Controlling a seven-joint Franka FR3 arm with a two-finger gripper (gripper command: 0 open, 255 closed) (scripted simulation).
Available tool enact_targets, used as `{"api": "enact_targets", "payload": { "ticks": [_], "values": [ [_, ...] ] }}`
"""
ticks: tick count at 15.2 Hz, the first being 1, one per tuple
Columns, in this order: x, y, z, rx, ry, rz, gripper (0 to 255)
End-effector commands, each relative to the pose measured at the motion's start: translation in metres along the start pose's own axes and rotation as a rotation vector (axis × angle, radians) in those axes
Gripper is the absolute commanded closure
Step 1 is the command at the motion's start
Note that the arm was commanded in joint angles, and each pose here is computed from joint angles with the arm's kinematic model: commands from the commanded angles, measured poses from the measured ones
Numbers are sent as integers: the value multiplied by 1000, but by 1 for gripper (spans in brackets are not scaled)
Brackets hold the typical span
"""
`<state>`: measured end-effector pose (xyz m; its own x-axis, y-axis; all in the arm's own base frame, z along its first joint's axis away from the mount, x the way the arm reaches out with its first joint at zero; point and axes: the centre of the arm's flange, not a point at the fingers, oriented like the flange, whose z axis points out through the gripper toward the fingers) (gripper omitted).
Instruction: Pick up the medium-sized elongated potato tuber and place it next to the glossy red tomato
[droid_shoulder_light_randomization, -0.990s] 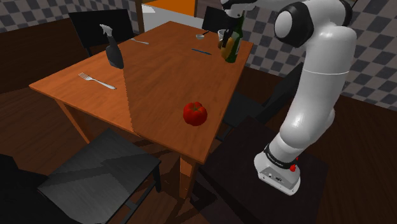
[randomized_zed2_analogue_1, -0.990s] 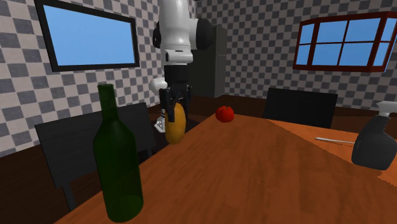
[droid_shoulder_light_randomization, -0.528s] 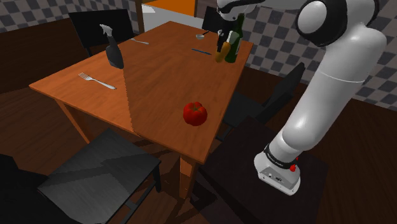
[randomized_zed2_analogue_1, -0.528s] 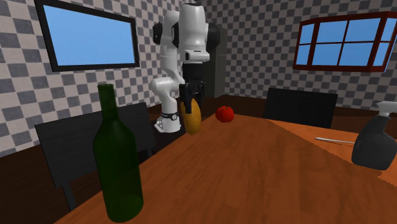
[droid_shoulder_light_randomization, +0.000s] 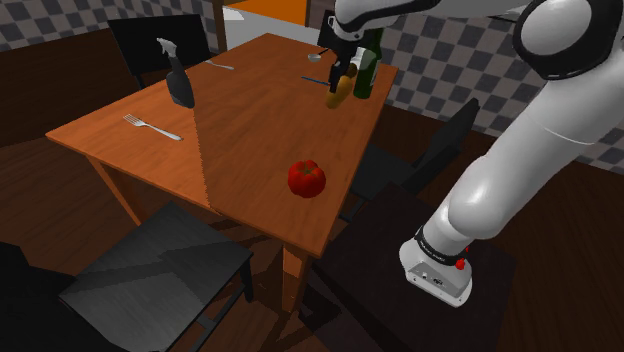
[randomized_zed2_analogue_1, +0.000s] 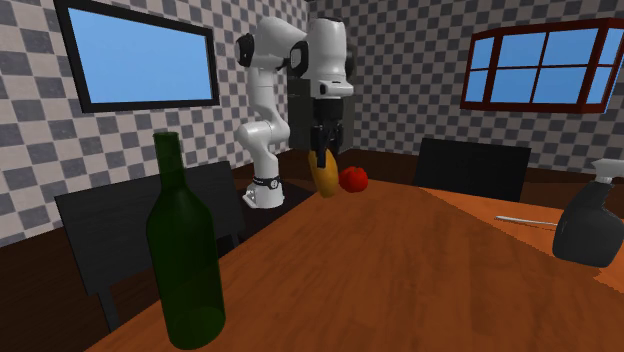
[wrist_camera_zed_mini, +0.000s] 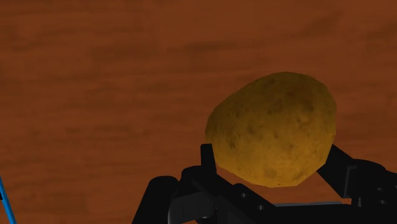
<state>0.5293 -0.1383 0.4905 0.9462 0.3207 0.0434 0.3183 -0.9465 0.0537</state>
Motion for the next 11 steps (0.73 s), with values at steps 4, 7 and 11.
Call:
{"api": "enact_targets", "payload": {
  "ticks": [4, 7, 11],
  "values": [
    [5, -66, -4, 0, 0, 2, 255],
    [8, -105, -6, 0, 0, 2, 255],
    [12, -158, -9, 0, 0, 2, 255]
  ]
}}
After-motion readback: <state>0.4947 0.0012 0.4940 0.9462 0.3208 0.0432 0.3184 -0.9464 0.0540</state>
